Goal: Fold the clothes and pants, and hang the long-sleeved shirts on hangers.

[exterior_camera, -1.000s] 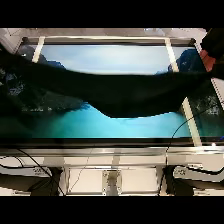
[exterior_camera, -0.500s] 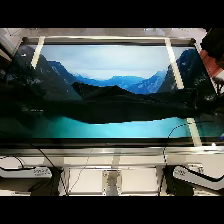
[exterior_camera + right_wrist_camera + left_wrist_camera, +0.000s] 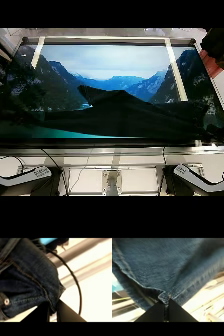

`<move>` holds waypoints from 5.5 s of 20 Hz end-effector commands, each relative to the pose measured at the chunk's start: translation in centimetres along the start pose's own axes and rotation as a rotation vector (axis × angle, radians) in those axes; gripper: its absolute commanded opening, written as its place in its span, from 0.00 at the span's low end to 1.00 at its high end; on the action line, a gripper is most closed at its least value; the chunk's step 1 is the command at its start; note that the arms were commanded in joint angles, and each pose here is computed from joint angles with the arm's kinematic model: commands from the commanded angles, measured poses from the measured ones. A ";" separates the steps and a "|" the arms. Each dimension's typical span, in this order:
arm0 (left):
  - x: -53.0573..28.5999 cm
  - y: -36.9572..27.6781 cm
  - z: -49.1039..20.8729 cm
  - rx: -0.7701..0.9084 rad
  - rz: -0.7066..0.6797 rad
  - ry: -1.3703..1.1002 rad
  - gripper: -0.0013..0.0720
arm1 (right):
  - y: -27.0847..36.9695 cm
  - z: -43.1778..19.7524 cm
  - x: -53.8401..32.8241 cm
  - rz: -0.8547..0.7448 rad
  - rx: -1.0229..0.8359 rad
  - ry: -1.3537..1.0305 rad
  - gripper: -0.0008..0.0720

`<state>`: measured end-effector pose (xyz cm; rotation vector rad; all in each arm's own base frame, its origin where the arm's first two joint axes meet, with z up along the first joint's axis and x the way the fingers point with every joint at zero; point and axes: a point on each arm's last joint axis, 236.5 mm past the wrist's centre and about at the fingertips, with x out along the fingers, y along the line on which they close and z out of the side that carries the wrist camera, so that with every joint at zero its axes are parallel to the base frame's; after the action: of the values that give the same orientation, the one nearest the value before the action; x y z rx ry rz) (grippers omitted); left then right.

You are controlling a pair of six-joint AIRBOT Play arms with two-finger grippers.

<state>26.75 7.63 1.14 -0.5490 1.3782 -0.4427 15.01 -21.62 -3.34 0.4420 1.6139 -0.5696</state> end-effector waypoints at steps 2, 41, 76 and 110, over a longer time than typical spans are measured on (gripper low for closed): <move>-1.8 2.7 -0.1 -0.071 0.053 -0.101 0.05 | -3.9 -0.7 0.8 -0.017 0.160 -0.026 0.04; 22.7 -16.4 15.7 1.064 0.391 0.039 0.59 | -0.7 8.3 -3.6 0.292 0.236 -0.367 0.49; -6.7 -16.5 25.2 0.654 0.978 -0.546 0.04 | 9.0 9.0 -2.1 0.308 -0.026 -0.347 0.49; -15.5 -1.0 17.4 0.113 1.117 -0.351 0.04 | 35.9 13.8 -1.2 0.646 -0.314 -0.157 0.60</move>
<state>41.77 17.83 17.01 0.2741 1.0655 0.4692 47.64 -0.63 -7.61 0.6224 1.2587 0.1235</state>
